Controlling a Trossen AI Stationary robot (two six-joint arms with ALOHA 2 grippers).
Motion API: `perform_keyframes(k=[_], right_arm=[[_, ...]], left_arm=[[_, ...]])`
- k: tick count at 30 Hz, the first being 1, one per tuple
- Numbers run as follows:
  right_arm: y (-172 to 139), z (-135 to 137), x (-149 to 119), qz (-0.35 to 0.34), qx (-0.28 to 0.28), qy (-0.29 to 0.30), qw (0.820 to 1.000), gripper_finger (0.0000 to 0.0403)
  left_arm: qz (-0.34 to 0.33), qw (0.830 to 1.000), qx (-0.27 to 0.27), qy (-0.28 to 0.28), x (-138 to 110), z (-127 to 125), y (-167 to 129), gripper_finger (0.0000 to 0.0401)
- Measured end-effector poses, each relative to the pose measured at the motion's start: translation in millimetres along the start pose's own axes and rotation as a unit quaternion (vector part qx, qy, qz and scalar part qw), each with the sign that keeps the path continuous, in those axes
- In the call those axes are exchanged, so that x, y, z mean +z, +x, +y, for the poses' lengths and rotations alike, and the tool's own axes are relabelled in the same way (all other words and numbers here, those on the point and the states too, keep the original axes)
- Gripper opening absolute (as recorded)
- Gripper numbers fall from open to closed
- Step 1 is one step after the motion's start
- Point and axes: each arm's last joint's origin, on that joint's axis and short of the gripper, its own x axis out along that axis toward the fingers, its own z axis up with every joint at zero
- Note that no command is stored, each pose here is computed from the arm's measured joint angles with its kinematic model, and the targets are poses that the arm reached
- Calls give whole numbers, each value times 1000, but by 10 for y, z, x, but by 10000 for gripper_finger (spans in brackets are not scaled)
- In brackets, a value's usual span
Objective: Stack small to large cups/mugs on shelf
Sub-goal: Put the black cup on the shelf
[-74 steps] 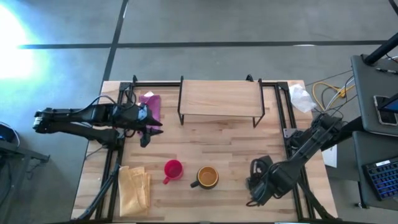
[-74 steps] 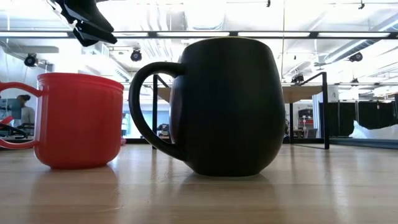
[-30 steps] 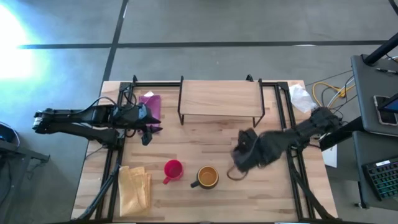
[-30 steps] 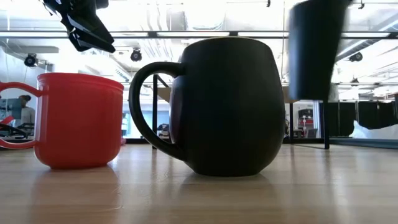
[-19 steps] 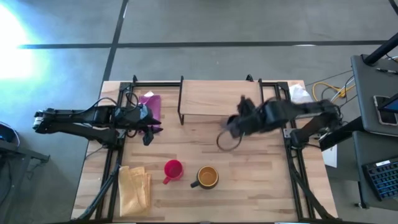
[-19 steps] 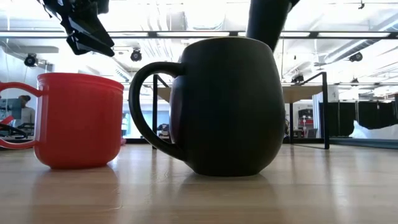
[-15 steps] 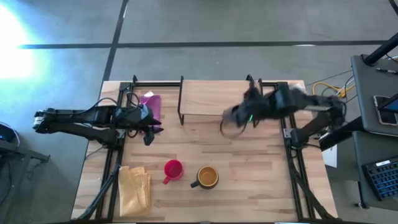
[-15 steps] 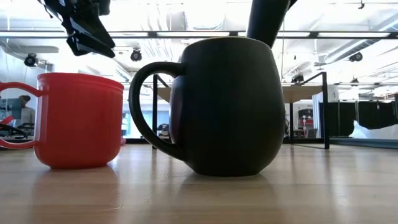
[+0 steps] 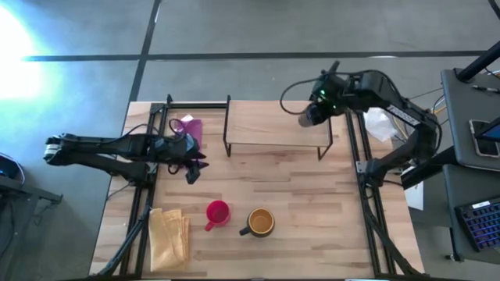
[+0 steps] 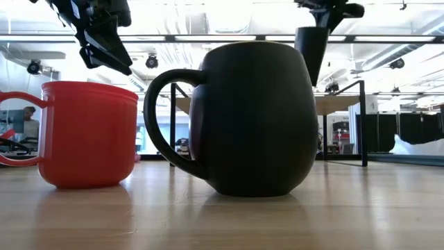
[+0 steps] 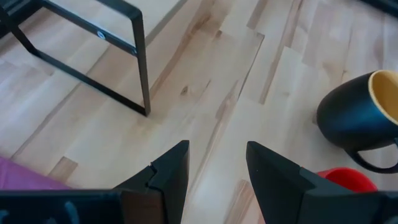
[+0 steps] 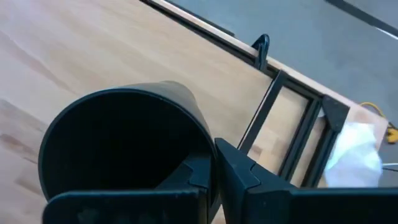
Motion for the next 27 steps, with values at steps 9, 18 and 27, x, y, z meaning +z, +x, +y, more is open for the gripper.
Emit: perform_keyframes(k=[9, 18, 27], right_arm=[[217, -3, 227, 45, 19, -37, 998, 8], [308, -175, 226, 71, 25, -35, 997, 8], [370, -193, 164, 96, 41, -32, 994, 12]], left_arm=[[17, 1000, 9, -23, 13, -30, 137, 146], [7, 999, 14, -37, 32, -37, 157, 146], [-8, 999, 30, -38, 48, -30, 157, 146]])
